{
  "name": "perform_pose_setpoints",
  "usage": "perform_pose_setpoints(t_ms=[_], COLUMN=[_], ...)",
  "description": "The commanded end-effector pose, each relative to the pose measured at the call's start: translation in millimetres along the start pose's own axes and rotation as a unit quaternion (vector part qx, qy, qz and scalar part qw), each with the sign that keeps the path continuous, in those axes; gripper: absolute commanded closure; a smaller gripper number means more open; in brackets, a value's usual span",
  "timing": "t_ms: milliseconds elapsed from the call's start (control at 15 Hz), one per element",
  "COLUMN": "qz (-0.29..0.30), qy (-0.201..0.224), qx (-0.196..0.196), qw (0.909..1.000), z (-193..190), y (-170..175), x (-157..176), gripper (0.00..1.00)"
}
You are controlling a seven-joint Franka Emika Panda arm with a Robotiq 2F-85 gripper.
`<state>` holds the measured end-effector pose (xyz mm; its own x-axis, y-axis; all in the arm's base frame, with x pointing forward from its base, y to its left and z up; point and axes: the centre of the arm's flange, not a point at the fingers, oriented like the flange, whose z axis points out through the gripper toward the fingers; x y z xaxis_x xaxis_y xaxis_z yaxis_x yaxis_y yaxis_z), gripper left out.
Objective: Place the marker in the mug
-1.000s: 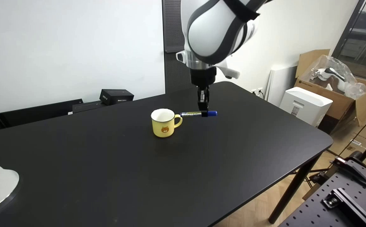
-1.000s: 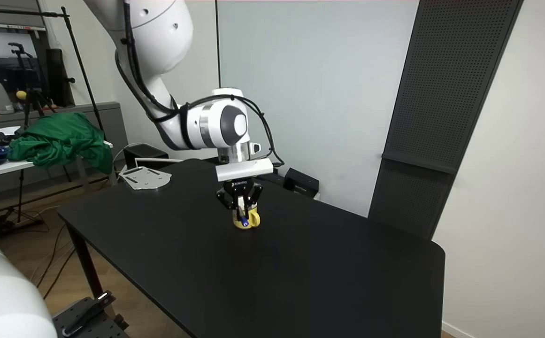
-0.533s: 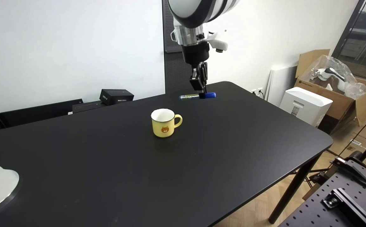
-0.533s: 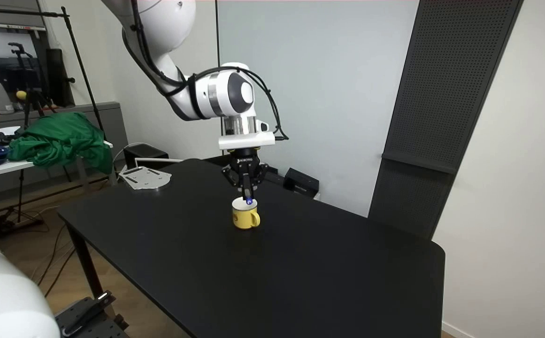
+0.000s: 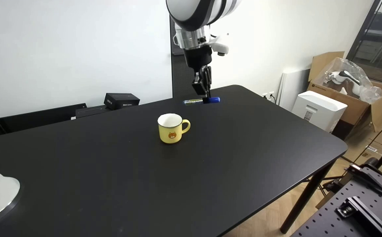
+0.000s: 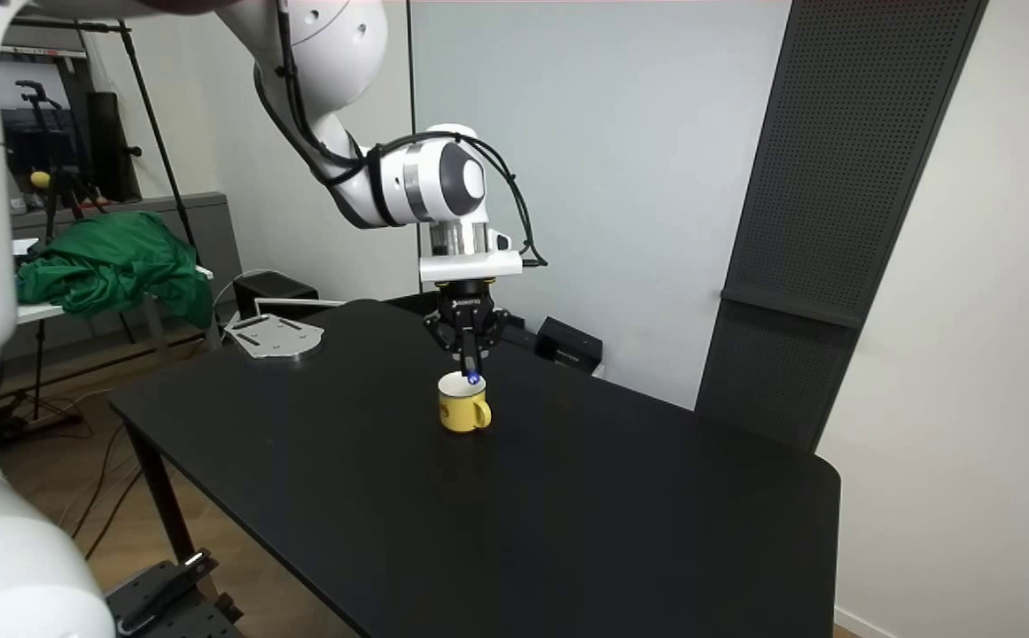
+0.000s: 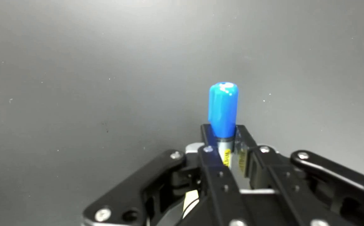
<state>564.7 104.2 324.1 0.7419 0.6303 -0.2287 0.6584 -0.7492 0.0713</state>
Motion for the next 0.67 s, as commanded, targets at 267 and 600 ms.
perform_pose_setpoints(t_ms=[267,600], qz=[-0.021,-0.04], qy=[-0.087,-0.101], qx=[-0.036,-0.057], qw=[0.9954,0.9924], z=[10.3,6.2], y=[-4.7,-11.3], x=[44.0,92.3], gripper=[0.95,0.95])
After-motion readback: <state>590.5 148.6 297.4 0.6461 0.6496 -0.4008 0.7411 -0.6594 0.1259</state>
